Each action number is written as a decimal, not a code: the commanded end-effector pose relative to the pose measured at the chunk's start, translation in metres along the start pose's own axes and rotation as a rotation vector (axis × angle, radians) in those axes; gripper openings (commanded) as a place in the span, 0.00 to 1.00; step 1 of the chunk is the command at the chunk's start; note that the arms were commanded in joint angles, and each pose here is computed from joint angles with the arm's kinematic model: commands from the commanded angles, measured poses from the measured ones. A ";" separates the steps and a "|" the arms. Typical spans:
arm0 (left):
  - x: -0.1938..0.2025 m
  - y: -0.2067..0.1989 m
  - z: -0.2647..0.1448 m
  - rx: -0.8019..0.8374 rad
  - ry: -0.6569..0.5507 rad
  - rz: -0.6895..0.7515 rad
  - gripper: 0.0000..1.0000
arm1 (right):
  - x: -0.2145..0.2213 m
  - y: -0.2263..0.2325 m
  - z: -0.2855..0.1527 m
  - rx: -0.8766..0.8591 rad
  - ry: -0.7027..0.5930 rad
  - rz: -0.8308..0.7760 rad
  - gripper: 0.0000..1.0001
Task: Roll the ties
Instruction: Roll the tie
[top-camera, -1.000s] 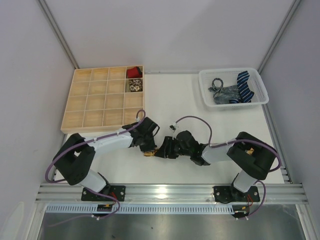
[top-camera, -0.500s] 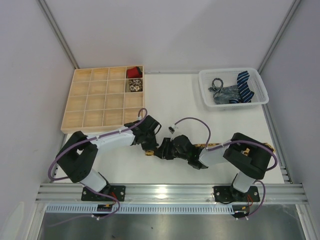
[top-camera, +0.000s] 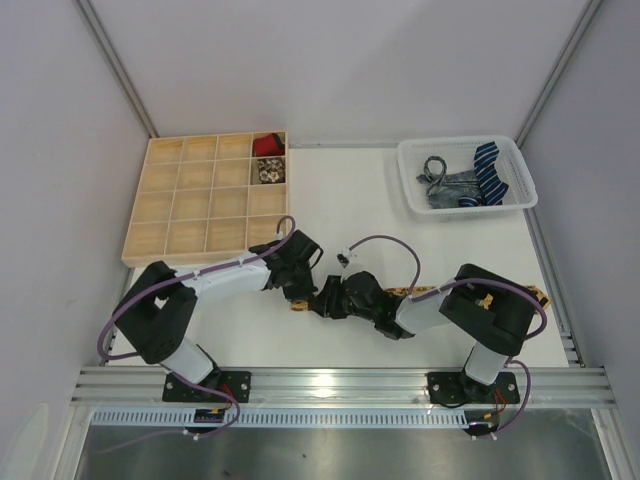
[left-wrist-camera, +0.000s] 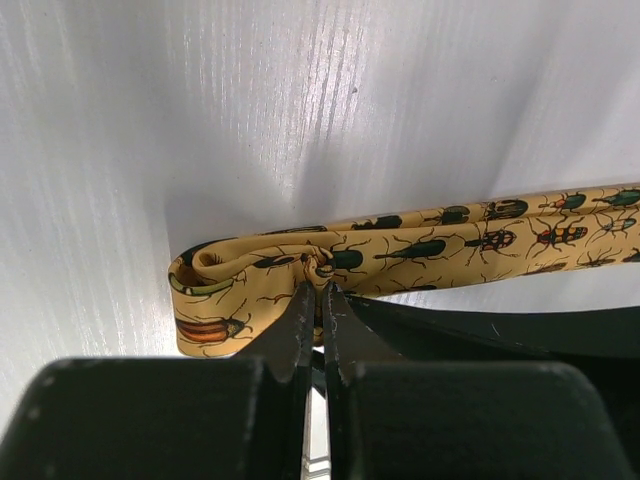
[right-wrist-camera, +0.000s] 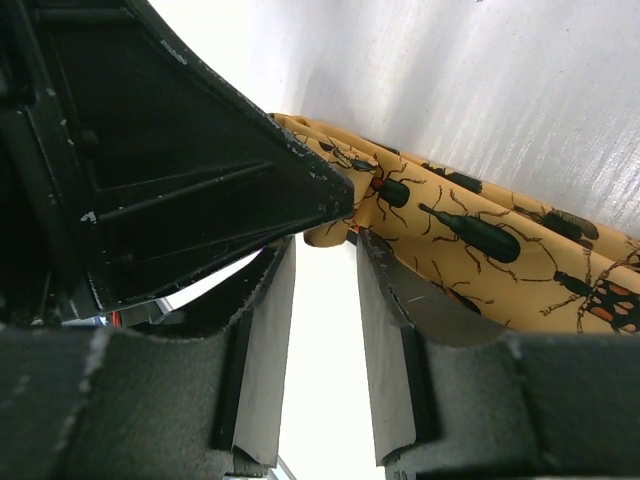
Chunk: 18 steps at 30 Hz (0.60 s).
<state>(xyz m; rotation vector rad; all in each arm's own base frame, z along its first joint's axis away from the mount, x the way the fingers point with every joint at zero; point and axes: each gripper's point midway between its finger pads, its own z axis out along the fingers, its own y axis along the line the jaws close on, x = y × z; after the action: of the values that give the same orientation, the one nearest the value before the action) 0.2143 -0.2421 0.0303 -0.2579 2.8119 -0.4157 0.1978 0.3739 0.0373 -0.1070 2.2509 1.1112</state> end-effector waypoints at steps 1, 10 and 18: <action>-0.004 -0.013 -0.004 0.032 -0.003 0.016 0.00 | -0.021 0.016 0.005 -0.048 -0.090 -0.019 0.36; -0.004 -0.013 -0.004 0.036 -0.007 0.011 0.00 | -0.019 0.008 0.012 -0.019 -0.092 -0.004 0.29; -0.004 -0.013 -0.006 0.039 -0.009 0.014 0.00 | -0.020 0.000 0.012 0.001 -0.100 0.004 0.15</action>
<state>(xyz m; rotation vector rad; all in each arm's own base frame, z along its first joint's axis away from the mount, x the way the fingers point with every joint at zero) 0.2152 -0.2425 0.0297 -0.2582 2.8097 -0.4156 0.2011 0.3764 0.0321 -0.0952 2.2397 1.1133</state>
